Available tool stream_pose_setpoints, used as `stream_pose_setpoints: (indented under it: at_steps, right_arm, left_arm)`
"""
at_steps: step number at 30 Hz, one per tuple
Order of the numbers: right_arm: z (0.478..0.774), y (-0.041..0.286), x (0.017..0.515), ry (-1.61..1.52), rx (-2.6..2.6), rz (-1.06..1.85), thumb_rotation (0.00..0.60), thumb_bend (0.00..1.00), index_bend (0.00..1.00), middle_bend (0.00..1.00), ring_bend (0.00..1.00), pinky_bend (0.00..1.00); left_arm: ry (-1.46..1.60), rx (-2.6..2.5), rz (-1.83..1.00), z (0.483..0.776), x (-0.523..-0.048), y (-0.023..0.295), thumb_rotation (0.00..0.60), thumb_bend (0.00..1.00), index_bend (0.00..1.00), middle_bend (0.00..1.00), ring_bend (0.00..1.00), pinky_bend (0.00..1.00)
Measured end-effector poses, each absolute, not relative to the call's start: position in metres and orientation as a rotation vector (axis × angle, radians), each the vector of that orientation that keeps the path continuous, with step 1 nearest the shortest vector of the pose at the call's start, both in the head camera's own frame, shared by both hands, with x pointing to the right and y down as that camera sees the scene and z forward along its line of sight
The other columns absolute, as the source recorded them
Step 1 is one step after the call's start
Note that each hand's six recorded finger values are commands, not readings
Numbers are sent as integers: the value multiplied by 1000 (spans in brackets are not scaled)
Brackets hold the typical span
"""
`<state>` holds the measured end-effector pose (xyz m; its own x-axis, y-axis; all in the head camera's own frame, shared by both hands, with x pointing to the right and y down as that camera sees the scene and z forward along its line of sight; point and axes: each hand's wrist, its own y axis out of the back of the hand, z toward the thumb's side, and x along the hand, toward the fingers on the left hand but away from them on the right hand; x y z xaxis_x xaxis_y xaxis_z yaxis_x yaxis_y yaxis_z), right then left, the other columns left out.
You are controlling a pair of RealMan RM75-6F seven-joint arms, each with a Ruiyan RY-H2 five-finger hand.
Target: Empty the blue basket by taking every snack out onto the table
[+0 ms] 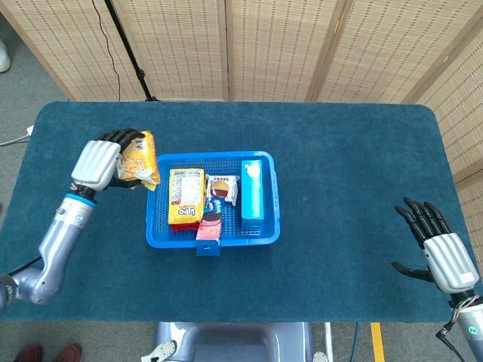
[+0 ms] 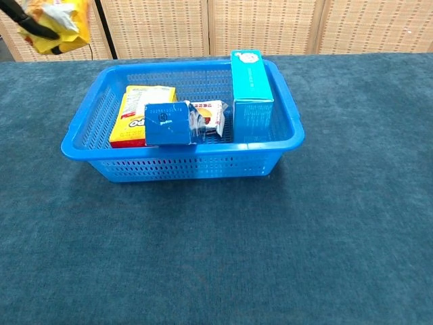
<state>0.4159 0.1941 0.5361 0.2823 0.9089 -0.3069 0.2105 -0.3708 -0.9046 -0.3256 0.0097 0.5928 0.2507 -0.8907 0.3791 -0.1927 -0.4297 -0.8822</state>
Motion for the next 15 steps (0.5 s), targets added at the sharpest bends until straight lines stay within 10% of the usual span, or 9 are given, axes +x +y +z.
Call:
stream_pose_setpoints:
  at_steps: [4,7,15]
  right_arm:
    - [535,195,414,-1012,-1776,1127,600,0,0,0,0,0]
    - [536,196,413,-1006,-1778,1127,600,0,0,0,0,0]
    - [537,197,410,-995,-1781,1132,600,0,0,0,0,0]
  left_arm:
    - [997,-1753,-1325,611,-365,11,600,227,381,301,193,252]
    - [977,-1752,-1420,631,-391,17,600,133,62,17,5,26]
    - [993,-1871,-1444,653,-400,34,600,42,0,0,0,0]
